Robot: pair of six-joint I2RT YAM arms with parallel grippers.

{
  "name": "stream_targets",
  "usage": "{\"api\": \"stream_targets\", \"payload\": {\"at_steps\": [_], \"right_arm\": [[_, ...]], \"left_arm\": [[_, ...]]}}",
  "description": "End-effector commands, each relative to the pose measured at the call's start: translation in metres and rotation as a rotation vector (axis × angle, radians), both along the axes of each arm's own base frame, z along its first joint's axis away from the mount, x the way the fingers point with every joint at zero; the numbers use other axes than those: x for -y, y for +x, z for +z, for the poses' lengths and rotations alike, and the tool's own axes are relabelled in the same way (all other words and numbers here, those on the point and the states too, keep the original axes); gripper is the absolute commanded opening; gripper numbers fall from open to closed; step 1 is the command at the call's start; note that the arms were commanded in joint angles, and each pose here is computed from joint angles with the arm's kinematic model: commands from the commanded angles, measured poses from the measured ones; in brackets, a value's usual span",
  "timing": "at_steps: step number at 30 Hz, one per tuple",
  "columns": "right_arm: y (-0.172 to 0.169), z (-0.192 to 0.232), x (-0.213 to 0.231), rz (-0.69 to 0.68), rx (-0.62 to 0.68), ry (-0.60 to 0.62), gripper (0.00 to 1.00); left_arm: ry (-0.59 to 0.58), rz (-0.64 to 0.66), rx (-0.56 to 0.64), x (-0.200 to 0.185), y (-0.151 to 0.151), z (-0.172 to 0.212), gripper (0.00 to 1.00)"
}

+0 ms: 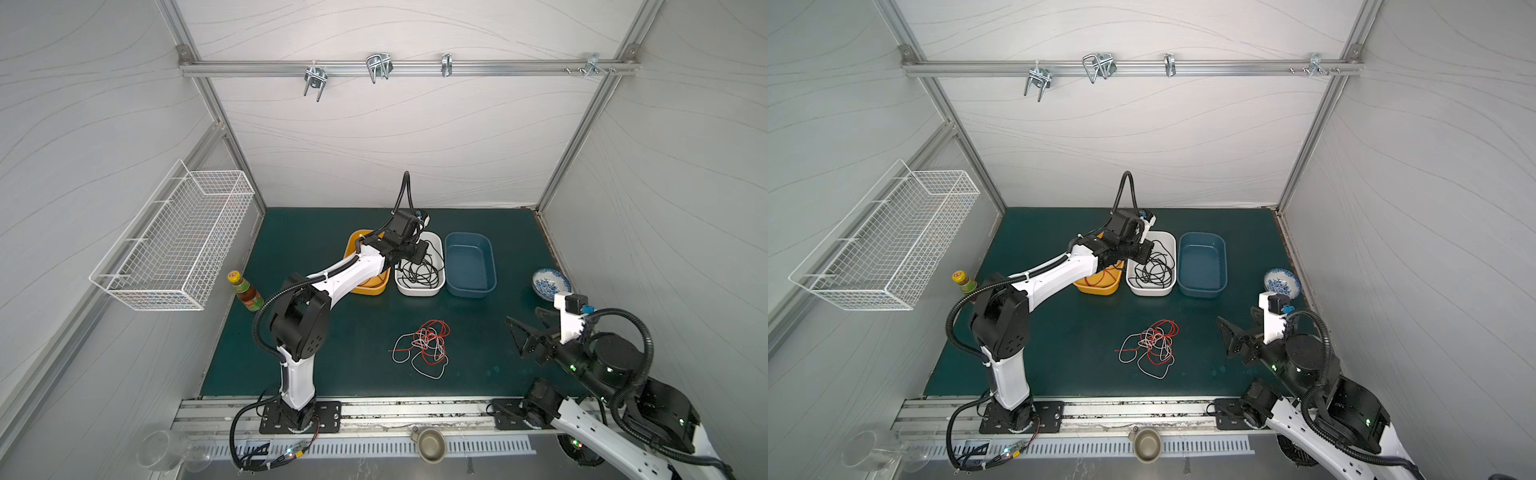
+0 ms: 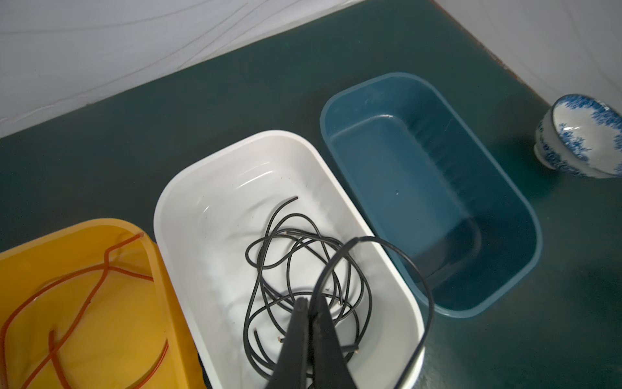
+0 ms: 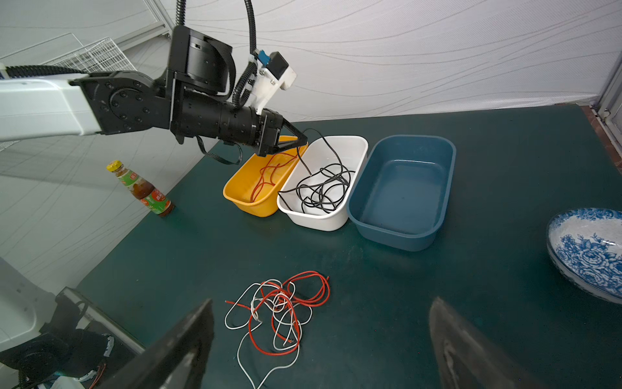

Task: Untangle the cables
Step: 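Lower the black wire into the white tub and open the left gripper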

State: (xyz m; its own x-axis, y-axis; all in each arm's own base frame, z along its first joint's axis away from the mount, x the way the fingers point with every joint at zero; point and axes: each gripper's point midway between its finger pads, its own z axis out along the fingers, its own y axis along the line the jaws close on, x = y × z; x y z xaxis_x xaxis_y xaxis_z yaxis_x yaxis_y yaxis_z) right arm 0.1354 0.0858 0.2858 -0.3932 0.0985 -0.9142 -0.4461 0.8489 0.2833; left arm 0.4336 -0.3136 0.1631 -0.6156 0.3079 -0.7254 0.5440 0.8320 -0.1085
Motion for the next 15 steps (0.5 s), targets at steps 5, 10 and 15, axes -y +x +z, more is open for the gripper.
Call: {"api": "stream_targets", "payload": {"at_steps": [5,10,15], "right_arm": [[0.002,-0.007,0.002,-0.014,-0.013,-0.028,0.99],[0.002,-0.007,0.001,-0.014,-0.013,-0.030,0.99],[0.003,-0.008,0.001,-0.014,-0.016,-0.033,0.99]], "left_arm": [[0.008,0.121,-0.053,-0.023,0.020,-0.018,0.00],[0.075,0.218,-0.036,-0.044,0.032,-0.025,0.00],[0.133,0.276,-0.056,-0.054,0.038,-0.039,0.00]]}}
